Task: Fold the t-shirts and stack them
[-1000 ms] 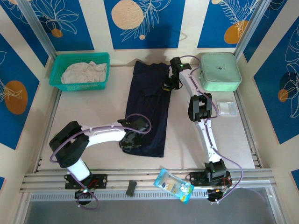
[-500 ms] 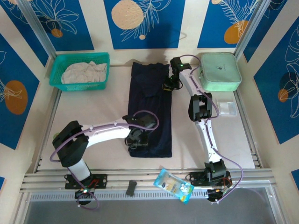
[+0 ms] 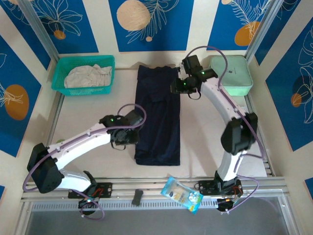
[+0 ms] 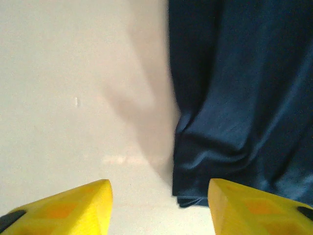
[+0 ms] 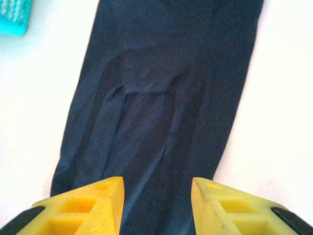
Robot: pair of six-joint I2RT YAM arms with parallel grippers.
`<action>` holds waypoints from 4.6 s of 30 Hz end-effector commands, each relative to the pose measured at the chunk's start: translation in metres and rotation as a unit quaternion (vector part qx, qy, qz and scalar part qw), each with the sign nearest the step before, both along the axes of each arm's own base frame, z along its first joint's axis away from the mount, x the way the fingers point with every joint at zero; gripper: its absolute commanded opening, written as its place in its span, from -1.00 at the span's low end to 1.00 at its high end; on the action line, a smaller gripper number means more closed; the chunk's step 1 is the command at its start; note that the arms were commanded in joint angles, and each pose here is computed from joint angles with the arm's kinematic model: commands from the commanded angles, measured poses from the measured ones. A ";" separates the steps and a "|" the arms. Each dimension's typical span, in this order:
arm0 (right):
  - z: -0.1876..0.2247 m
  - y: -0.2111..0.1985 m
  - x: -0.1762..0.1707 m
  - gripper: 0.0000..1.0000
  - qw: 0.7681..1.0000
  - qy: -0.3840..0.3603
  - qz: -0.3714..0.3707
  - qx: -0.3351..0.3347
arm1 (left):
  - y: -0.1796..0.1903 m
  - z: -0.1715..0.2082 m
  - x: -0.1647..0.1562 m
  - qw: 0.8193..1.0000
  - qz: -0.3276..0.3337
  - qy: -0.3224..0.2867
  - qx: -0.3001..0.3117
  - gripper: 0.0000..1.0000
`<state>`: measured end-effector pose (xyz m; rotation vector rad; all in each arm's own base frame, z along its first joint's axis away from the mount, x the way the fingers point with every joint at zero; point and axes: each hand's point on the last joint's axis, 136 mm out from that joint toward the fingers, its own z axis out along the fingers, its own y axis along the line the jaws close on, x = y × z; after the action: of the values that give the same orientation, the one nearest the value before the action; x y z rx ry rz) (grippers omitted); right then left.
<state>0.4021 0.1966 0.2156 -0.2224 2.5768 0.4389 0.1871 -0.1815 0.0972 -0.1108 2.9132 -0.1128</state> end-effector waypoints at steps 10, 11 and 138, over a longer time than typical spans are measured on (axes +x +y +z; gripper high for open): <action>-0.062 0.022 -0.112 -0.18 0.996 0.083 0.012 -0.010 | -0.027 -0.038 -0.026 0.990 0.024 0.039 -0.135 -0.18; -0.064 0.020 -0.115 -0.18 0.996 0.086 0.009 -0.011 | -0.029 -0.039 -0.027 0.989 0.022 0.042 -0.138 -0.19; -0.168 -0.010 -0.294 0.21 0.572 -0.080 0.771 -0.266 | -0.015 0.021 -0.056 0.404 -0.872 -0.239 0.140 0.50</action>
<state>0.1000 0.1843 0.0565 -2.5830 1.4820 0.1500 0.1385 -0.1993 0.1286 2.2750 1.2122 0.0294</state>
